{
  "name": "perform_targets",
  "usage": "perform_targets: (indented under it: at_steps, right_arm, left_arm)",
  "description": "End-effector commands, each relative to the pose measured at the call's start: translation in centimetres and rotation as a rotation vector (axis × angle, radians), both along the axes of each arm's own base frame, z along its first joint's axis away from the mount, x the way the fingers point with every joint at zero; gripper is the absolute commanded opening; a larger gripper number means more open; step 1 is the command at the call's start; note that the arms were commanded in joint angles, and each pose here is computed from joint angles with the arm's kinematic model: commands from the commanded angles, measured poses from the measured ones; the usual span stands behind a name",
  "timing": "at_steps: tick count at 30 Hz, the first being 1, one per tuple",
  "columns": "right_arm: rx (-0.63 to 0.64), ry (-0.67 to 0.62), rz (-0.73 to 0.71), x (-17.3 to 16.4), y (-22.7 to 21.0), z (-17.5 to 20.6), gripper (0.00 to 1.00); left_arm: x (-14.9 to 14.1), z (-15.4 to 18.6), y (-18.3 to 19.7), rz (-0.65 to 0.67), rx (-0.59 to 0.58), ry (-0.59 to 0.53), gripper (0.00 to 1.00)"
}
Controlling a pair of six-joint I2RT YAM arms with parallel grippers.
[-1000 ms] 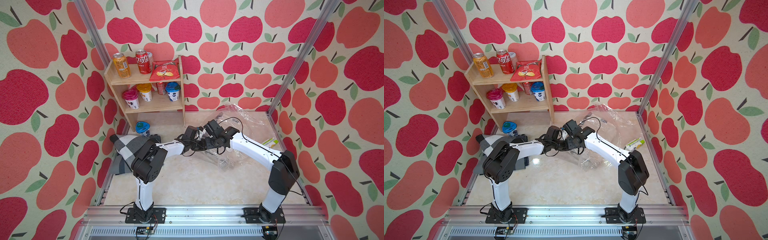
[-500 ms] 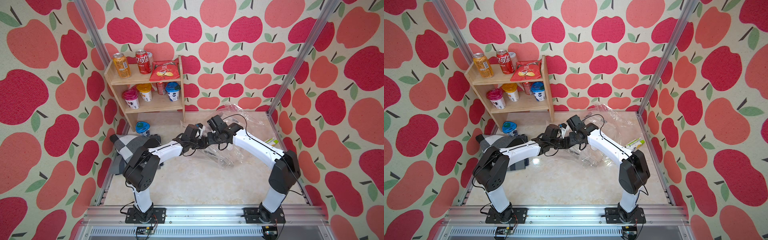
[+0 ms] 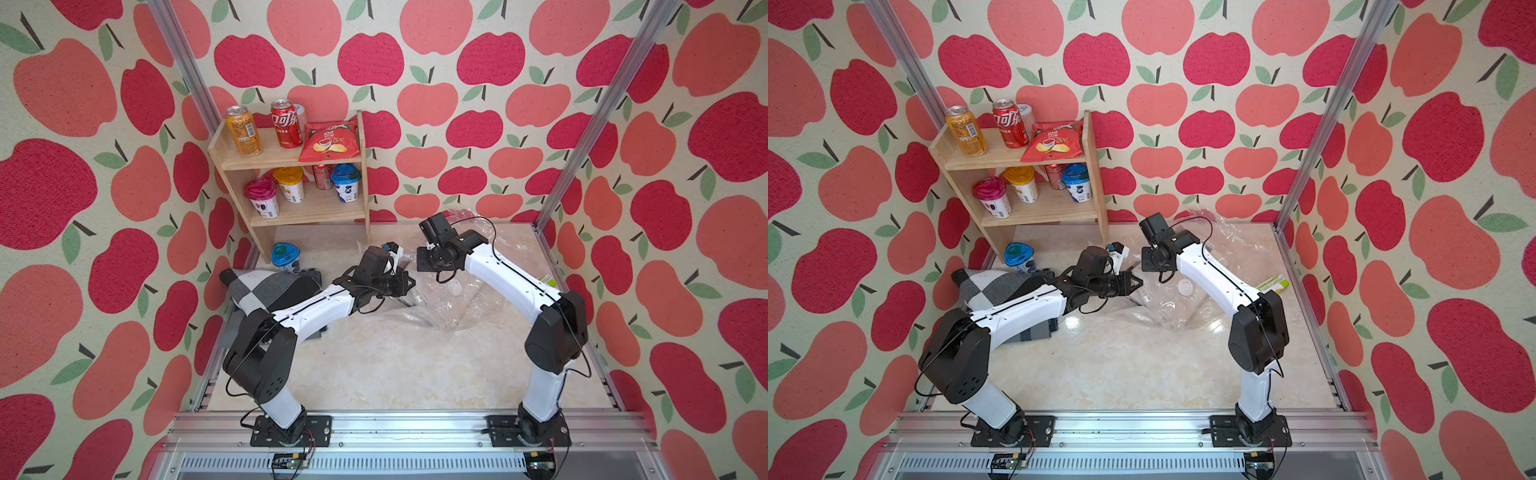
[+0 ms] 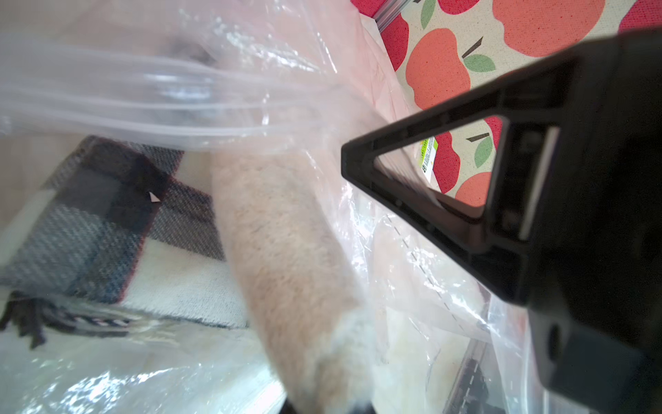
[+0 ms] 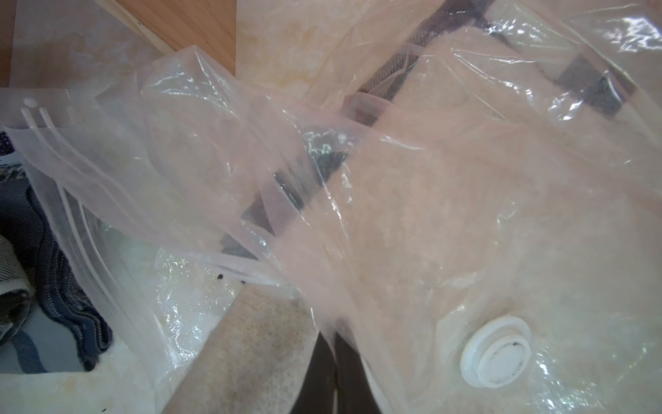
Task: Take the scarf out of the vacuum bag
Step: Take out the scarf from the vacuum bag.
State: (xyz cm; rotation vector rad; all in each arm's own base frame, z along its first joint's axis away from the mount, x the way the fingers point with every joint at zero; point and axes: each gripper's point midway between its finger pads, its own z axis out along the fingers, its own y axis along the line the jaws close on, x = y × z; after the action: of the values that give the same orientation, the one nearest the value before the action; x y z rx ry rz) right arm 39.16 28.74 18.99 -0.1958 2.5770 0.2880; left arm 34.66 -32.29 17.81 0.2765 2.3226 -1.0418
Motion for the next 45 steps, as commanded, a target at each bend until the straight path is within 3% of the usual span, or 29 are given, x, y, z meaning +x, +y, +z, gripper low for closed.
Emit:
perform_targets:
  at_steps: [1, 17, 28, 37, 45]
  right_arm:
    - [0.018, -0.008, -0.02, 1.0, 0.1, 0.7, 0.0]
    - [0.064, 0.026, 0.056, 0.0, 1.2, -0.6, 0.0]
    - [0.038, 0.057, 0.095, -0.5, 2.2, -2.2, 0.0]
    - [0.026, 0.072, 0.143, -0.3, 4.3, -3.2, 0.0]
    - [0.036, 0.088, 0.161, -0.1, 5.1, -3.9, 0.0]
  left_arm:
    - [0.3, 3.5, 1.4, 0.018, -0.021, -0.05, 0.0]
    - [2.6, 9.0, 10.0, 0.104, -0.032, 0.014, 0.0]
    - [0.8, 10.3, 14.9, 0.142, 0.118, 0.046, 0.0]
    - [-0.4, 11.5, 20.4, 0.253, 0.172, 0.064, 0.0]
    - [-2.0, 13.3, 25.1, 0.34, 0.325, 0.027, 0.0]
